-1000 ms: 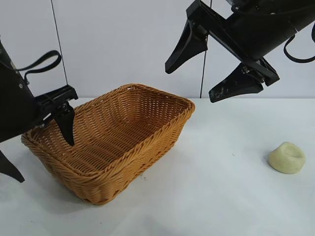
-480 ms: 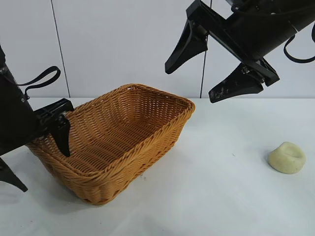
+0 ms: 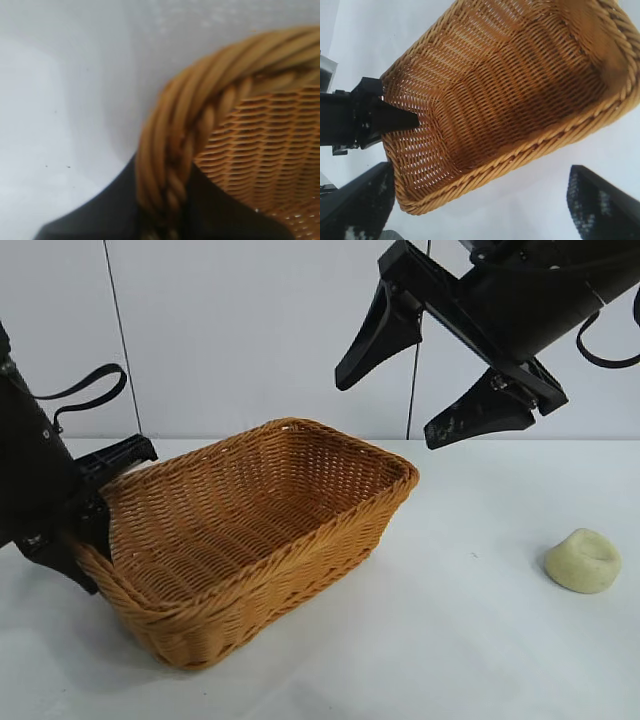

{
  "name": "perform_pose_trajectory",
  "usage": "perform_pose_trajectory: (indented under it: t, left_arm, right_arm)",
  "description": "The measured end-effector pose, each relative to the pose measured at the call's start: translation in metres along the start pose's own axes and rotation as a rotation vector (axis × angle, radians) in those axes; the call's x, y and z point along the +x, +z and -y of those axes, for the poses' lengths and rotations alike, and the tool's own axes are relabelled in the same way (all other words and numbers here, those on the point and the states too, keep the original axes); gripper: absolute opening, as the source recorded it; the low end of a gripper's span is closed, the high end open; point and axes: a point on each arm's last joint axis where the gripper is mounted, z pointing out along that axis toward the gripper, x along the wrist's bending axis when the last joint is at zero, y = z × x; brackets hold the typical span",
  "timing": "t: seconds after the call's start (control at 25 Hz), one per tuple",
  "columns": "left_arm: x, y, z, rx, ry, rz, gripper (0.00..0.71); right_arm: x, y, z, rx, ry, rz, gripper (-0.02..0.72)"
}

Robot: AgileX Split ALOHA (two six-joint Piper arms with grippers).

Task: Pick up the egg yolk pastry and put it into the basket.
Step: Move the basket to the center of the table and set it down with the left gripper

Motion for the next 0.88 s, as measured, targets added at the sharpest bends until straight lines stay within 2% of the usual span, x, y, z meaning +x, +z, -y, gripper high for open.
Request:
perform_pose_trajectory:
  t: [0.28,0.52,0.88]
  left_arm:
    - [-0.024,0.01,-0.028,0.087,0.242,-0.009,0.143]
    - [-0.038,0.025,-0.036,0.106,0.344,-0.03,0.143]
    - [-0.037,0.044,-0.041,0.118,0.366,-0.047,0.143]
  right_arm:
    - [0.0,0.0,0.001,0.016,0.0,-0.005,0.642]
    - [0.001,0.0,0.002,0.024,0.0,-0.008,0.642]
    - [0.001,0.0,0.003,0.036,0.0,-0.012,0.642]
